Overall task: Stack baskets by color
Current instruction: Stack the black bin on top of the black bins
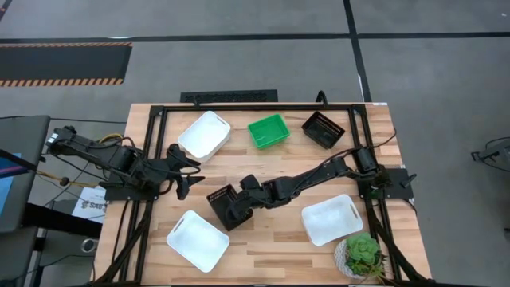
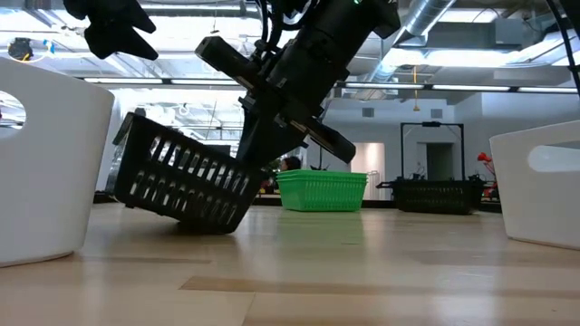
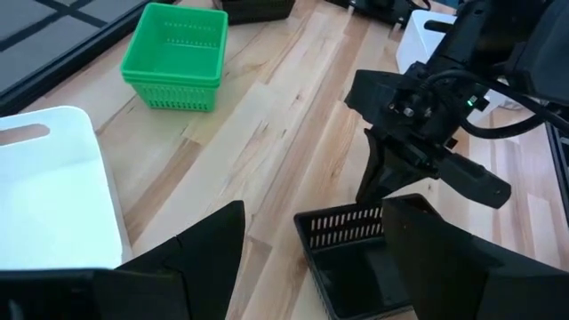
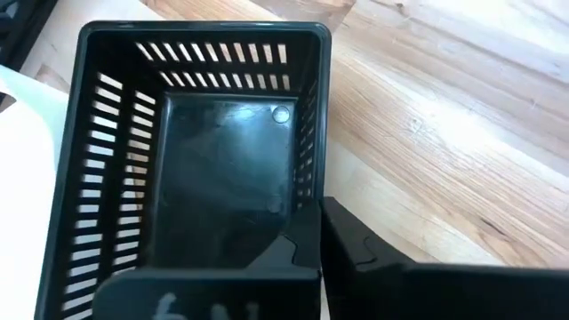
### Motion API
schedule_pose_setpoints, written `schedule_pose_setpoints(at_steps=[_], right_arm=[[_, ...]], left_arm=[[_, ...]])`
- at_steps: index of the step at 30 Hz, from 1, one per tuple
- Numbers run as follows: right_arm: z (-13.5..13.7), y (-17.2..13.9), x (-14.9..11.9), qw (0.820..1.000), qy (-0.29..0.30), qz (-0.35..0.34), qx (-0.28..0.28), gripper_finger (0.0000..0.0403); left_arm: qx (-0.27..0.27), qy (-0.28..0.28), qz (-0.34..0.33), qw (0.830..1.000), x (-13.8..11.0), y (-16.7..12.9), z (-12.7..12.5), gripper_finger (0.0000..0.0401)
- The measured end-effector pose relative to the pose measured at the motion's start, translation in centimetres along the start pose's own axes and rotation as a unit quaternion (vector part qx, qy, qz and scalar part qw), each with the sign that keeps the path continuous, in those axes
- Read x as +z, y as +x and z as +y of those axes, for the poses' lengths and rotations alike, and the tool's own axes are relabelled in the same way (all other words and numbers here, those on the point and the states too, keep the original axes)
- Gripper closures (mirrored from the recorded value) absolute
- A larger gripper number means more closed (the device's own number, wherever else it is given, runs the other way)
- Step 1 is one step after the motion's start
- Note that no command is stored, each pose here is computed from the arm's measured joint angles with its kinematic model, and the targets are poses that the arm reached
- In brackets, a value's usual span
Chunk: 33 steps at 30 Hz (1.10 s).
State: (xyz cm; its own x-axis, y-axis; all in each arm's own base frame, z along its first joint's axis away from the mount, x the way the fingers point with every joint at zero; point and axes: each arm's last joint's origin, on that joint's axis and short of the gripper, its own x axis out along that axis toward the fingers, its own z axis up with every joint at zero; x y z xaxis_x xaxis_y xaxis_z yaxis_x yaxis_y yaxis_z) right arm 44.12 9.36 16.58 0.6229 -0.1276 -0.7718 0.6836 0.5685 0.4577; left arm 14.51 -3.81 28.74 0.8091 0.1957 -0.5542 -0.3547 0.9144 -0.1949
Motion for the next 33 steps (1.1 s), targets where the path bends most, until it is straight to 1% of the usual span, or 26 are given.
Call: schedule_pose_setpoints(at_steps=[5, 14, 17, 21, 23, 25, 33], right_arm=[[-0.1, 0.1, 0.3, 1.0, -0.01, -0.002, -0.002, 0.0399], [-0.4, -0.1, 1.6, 1.0, -0.026, -0.008, -0.002, 0.0394], [0.0, -0.5, 2.2, 0.999, -0.049, -0.007, -0.006, 0.0395], [0.8, -1.0, 2.7, 0.996, -0.082, -0.014, 0.007, 0.0386], [0.7, -1.0, 2.7, 0.995, -0.097, -0.013, 0.005, 0.0371], [0.8, -1.0, 2.7, 0.994, -0.106, -0.014, 0.006, 0.0348], [0.9, -0.5, 2.4, 0.994, -0.111, -0.014, 0.011, 0.0229]], left_arm=[[0.0, 0.0, 0.0, 1.0, 0.0, 0.0, 0.0, 0.0147], [0.0, -0.001, 0.0, 1.0, 0.0, 0.0, 0.0, 0.0147], [-0.001, -0.001, 0.0, 1.0, 0.0, 0.0, 0.0, 0.0147], [-0.001, -0.001, 0.0, 1.0, 0.0, 0.0, 0.0, 0.0147], [-0.001, -0.001, 0.0, 1.0, 0.0, 0.0, 0.0, 0.0147], [0.0, -0.001, 0.0, 1.0, 0.0, 0.0, 0.0, 0.0147], [-0.001, -0.003, 0.0, 1.0, 0.0, 0.0, 0.0, 0.0147]])
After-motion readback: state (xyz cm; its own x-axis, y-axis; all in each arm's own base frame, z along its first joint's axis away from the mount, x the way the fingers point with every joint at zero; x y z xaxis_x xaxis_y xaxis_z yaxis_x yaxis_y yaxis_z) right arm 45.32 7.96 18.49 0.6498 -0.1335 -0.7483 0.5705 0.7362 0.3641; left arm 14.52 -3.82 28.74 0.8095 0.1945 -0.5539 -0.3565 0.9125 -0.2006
